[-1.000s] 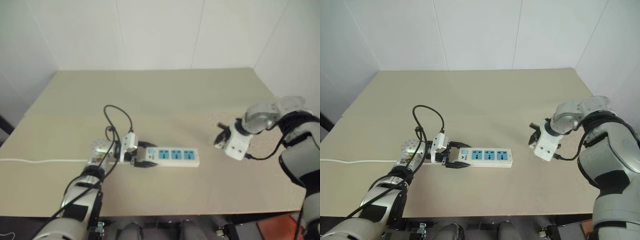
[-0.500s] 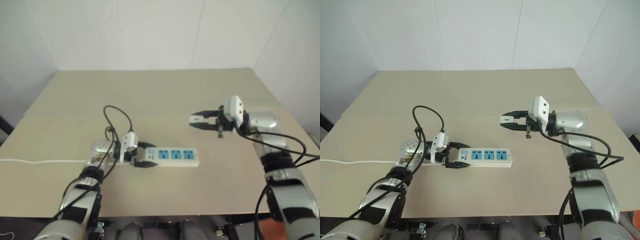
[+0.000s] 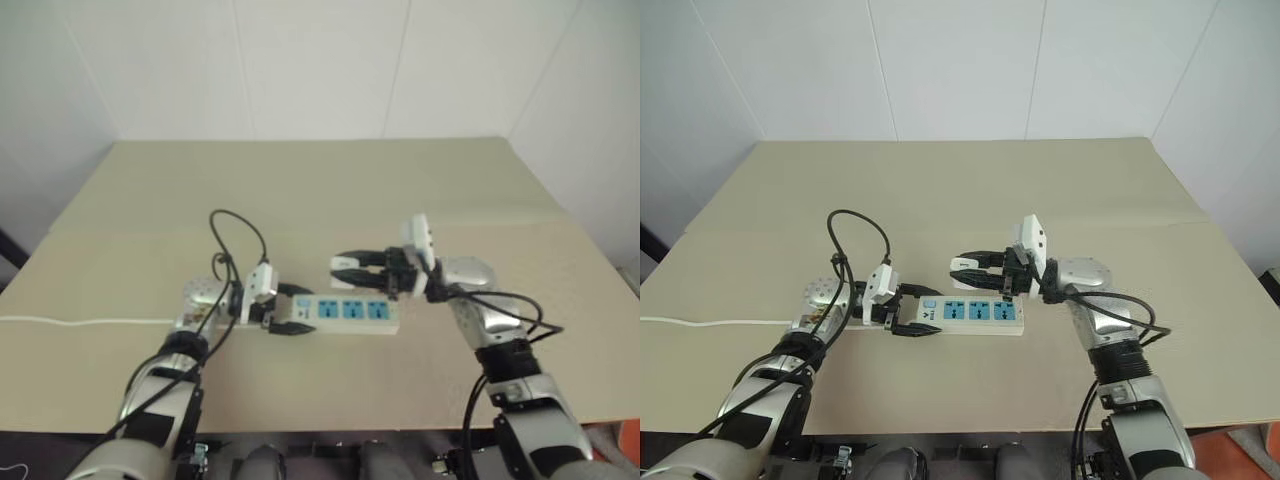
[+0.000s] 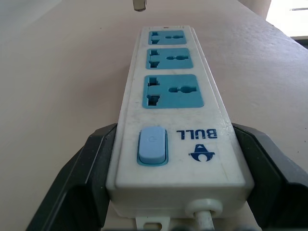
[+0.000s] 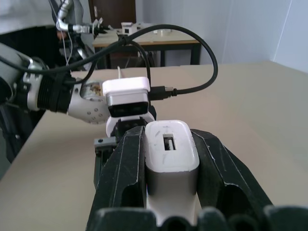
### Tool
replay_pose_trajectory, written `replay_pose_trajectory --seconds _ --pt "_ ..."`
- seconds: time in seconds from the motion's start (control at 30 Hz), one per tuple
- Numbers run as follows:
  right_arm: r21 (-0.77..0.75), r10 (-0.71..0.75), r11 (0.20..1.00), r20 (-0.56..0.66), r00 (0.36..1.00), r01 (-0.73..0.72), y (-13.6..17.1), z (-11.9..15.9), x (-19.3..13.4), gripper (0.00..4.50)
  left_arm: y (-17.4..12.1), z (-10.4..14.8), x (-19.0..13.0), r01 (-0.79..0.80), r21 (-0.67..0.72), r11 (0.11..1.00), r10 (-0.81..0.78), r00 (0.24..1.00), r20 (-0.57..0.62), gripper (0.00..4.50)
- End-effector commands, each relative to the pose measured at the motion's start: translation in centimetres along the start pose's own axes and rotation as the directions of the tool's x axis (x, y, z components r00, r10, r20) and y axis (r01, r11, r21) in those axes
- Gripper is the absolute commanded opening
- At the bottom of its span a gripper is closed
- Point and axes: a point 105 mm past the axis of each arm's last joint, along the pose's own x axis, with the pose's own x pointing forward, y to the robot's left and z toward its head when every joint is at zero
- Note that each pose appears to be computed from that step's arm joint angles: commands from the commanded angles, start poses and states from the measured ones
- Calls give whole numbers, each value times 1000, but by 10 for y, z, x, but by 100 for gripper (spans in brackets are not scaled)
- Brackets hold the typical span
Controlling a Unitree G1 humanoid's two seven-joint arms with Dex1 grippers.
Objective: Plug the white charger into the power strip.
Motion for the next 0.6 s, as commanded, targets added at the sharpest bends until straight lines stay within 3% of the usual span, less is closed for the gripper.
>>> replay_pose_trajectory --seconds 0.03,0.23,0.6 --pt "24 -9 1000 63 998 7 -6 14 2 113 -14 -20 3 63 -51 997 -67 994 -89 328" --pt "32 14 999 -4 1000 -14 -8 -2 0 113 -13 -20 2 62 -52 997 -67 994 -90 328" --pt "31 43 999 -17 999 -42 -3 -13 6 113 -12 -20 1 57 -54 997 -62 994 -90 328"
